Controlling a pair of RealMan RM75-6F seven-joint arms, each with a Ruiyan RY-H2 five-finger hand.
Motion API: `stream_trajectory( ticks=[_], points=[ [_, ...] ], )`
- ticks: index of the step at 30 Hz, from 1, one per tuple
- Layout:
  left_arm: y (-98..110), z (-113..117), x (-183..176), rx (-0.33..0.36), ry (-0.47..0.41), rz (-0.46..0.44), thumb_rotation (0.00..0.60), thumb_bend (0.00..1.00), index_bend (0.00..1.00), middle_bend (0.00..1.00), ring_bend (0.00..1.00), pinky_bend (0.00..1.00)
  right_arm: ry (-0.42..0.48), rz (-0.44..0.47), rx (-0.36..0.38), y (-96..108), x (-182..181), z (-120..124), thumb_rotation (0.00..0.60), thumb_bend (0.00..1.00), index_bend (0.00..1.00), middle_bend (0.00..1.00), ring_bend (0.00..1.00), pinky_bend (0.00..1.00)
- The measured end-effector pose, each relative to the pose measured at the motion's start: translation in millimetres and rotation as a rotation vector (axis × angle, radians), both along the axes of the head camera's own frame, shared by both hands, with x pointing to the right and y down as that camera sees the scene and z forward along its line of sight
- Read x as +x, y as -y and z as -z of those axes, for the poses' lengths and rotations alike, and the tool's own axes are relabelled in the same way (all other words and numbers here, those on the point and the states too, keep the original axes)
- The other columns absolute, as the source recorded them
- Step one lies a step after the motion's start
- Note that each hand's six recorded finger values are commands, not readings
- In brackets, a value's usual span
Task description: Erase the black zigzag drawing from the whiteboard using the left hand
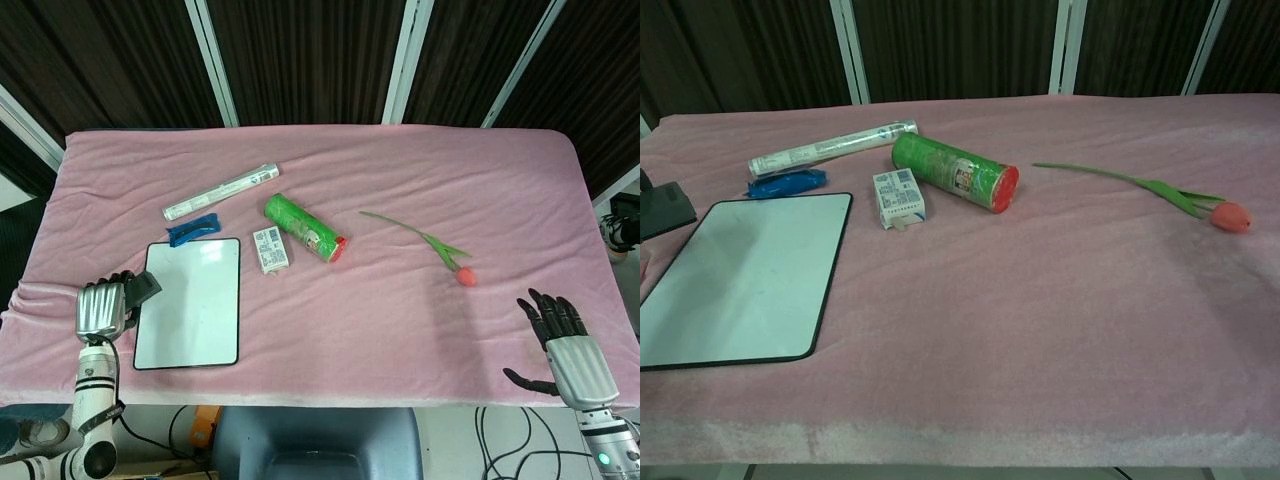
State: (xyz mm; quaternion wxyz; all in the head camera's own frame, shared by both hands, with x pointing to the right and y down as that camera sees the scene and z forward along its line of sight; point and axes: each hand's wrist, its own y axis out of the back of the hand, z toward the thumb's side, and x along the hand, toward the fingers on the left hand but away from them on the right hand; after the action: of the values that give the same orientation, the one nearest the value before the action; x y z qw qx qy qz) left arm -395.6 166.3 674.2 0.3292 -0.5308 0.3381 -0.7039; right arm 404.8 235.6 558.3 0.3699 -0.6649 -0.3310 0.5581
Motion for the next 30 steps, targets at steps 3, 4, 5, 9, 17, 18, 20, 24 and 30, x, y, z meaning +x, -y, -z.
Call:
stream_trajectory(
  ticks=[3, 4, 5, 9, 17, 18, 20, 24, 30],
  points=[
    [1.5, -10.0, -25.0, -0.026, 0.022, 0.063, 0.6, 0.57, 0.56, 0.65, 0.59, 0.56, 0.0, 0.009, -0.007, -1.1, -2.5, -1.8, 0.6, 0.3, 0.0, 0.0, 0.0, 0.13],
    [1.4, -13.8, -32.2, -0.038, 0.024, 0.082, 0.6, 0.54, 0.54, 0.63, 0.58, 0.55, 0.0, 0.011, -0.008, -1.2, -2.9, -2.1, 0.6, 0.3, 0.0, 0.0, 0.0, 0.13],
    [1.0, -17.8, -38.8, -0.05, 0.023, 0.101, 0.6, 0.53, 0.52, 0.61, 0.56, 0.54, -0.001, 0.012, -0.009, -1.3, -3.3, -2.5, 0.6, 0.3, 0.0, 0.0, 0.0, 0.13],
    [-1.9, -34.1, -60.5, -0.091, -0.011, 0.169, 0.6, 0.49, 0.37, 0.47, 0.45, 0.47, -0.003, 0.012, -0.011, -0.9, -3.8, -3.6, 0.6, 0.3, 0.0, 0.0, 0.0, 0.13],
    [-5.2, -49.1, -61.2, -0.121, -0.107, 0.187, 0.6, 0.4, 0.01, 0.09, 0.06, 0.22, -0.003, 0.018, -0.019, -1.1, -4.6, -4.6, 0.6, 0.3, 0.0, 0.0, 0.0, 0.13],
    [-5.5, -49.2, -59.9, -0.122, -0.118, 0.182, 0.6, 0.39, 0.0, 0.04, 0.02, 0.21, -0.003, 0.018, -0.02, -1.1, -4.4, -4.6, 0.6, 0.3, 0.0, 0.0, 0.0, 0.13],
    [-6.4, -48.8, -57.8, -0.125, -0.134, 0.173, 0.6, 0.36, 0.0, 0.0, 0.0, 0.19, -0.002, 0.019, -0.02, -1.2, -4.7, -4.5, 0.6, 0.3, 0.0, 0.0, 0.0, 0.13],
    [-8.1, -44.2, -52.8, -0.123, -0.155, 0.146, 0.6, 0.34, 0.0, 0.0, 0.0, 0.19, -0.002, 0.019, -0.019, -1.6, -4.7, -4.4, 0.6, 0.3, 0.0, 0.0, 0.0, 0.13],
    [-14.3, -19.6, -46.2, -0.061, -0.191, 0.109, 0.6, 0.34, 0.0, 0.0, 0.0, 0.17, -0.003, 0.014, -0.016, -1.1, -3.3, -3.7, 0.6, 0.3, 0.0, 0.0, 0.0, 0.13]
  ],
)
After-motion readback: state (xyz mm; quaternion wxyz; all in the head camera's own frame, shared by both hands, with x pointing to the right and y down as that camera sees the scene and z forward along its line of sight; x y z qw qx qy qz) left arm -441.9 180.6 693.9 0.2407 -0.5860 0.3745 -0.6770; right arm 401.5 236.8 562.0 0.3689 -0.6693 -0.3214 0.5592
